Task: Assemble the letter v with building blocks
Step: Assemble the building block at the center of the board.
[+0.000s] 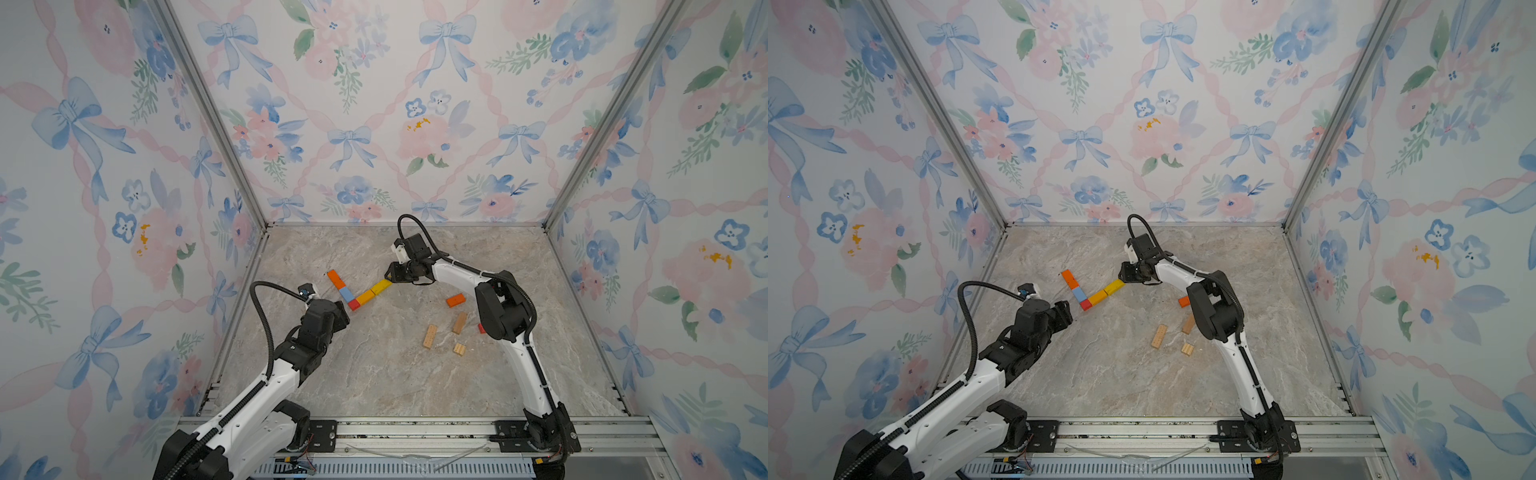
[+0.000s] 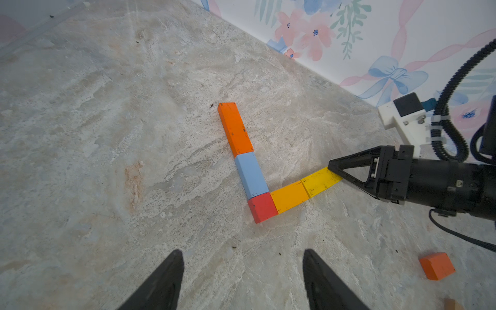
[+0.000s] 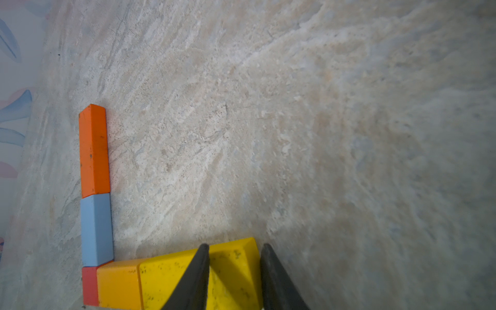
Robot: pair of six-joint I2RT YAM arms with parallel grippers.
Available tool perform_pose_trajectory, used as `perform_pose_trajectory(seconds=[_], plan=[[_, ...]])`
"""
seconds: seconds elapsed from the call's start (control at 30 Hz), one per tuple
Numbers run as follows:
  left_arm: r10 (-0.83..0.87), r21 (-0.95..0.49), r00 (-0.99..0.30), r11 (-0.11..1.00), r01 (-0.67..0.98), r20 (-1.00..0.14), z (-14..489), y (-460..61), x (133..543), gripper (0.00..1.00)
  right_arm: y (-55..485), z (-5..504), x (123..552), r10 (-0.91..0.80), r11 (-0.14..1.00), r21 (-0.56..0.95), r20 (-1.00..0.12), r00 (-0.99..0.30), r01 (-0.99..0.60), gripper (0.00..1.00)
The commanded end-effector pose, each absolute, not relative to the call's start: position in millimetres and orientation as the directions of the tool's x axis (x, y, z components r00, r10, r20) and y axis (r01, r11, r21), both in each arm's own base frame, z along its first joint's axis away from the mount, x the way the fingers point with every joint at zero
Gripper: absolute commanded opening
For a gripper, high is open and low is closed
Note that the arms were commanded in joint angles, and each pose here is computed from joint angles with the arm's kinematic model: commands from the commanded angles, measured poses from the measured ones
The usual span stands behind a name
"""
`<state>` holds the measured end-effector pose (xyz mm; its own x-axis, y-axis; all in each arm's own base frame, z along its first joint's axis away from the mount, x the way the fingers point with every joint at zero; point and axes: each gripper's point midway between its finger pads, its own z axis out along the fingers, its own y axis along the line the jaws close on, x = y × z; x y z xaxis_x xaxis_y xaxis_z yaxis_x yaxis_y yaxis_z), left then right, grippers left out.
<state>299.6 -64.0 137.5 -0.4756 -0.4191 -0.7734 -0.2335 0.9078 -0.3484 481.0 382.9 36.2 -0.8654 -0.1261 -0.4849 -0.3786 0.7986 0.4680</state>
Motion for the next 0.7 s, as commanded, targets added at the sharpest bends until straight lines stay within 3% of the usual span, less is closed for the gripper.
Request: perform_pose_trajectory(seconds=[0.0, 0.67], plan=[[-0.428, -0.349, -0.481, 0.903, -0.249, -0.765, 131.1, -60.2, 295.9, 0.73, 382.1, 29.9, 462.5, -0.146, 0.808, 0.467, -0.432, -0.890, -0.359, 0.34], [-0.428, -0.347, -0.484, 0.903, -0.252, -0.763, 128.5, -59.6, 295.2, 0.73, 380.4, 32.0, 461.4, -0.139, 0.810, 0.468, -0.434, -0.890, -0.354, 0.32]])
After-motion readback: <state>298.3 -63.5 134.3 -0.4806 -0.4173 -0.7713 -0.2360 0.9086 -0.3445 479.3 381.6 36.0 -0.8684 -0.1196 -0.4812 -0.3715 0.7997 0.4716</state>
